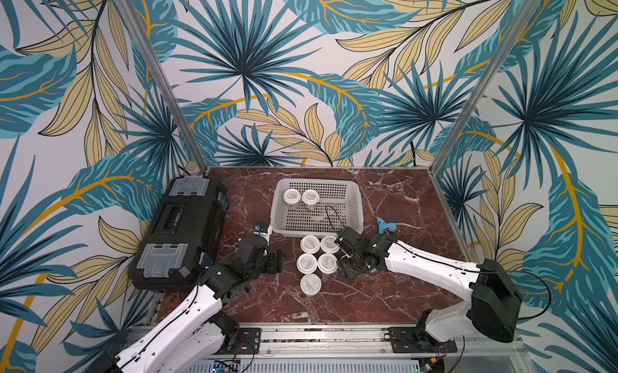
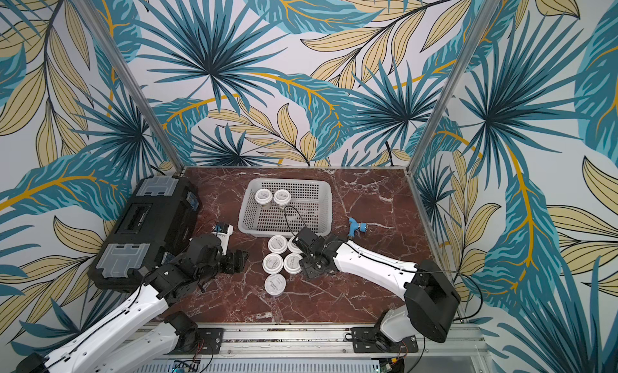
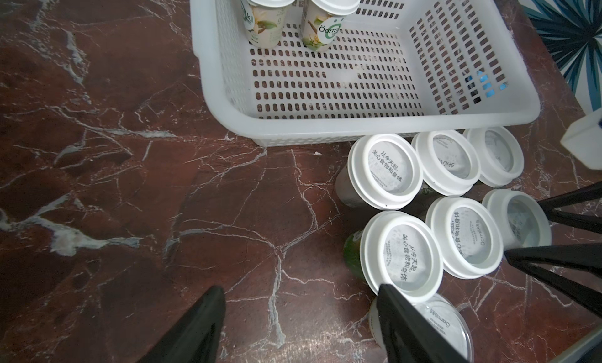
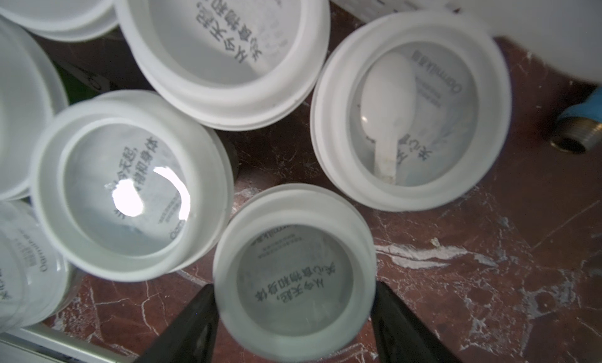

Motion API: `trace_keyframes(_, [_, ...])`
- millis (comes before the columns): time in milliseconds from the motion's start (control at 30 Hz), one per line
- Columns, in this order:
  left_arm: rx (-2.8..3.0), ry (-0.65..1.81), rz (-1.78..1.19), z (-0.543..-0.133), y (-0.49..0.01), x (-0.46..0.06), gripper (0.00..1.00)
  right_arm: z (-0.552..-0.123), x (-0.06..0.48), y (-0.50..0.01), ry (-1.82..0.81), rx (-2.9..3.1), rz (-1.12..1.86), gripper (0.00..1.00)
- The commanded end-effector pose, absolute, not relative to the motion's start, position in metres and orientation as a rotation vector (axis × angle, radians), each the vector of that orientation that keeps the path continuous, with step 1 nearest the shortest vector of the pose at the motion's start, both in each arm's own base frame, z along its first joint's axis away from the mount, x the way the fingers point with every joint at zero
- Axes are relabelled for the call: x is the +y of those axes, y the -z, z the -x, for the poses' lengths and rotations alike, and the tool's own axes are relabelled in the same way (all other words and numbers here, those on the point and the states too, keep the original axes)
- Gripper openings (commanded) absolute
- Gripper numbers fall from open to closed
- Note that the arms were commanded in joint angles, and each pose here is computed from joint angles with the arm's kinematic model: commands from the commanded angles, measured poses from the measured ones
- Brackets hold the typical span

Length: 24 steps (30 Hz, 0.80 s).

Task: Put the yogurt in the basket
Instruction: Pick up the yogurt from the center of the board.

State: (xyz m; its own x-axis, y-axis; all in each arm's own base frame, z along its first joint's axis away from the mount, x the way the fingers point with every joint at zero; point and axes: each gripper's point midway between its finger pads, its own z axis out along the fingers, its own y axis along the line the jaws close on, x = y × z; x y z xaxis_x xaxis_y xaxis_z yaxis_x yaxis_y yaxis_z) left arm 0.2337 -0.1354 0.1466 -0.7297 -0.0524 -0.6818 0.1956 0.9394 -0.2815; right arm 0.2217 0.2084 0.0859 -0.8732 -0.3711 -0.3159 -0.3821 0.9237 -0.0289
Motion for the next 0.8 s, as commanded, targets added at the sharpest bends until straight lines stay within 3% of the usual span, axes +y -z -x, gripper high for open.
trace_keyframes(0, [2.352, 0.418, -0.110, -0.232, -0.142, -0.131, 0.78, -0.219, 0.210, -0.095, -0.090, 2.742, 0.565, 0.73])
trace_keyframes(533, [2.354, 0.421, -0.109, -0.231, -0.139, -0.131, 0.78, -0.209, 0.196, -0.093, -0.041, 2.764, 0.574, 0.70])
trace_keyframes(767, [2.350, 0.421, -0.106, -0.231, -0.140, -0.131, 0.78, -0.205, 0.191, -0.094, -0.048, 2.757, 0.565, 0.76])
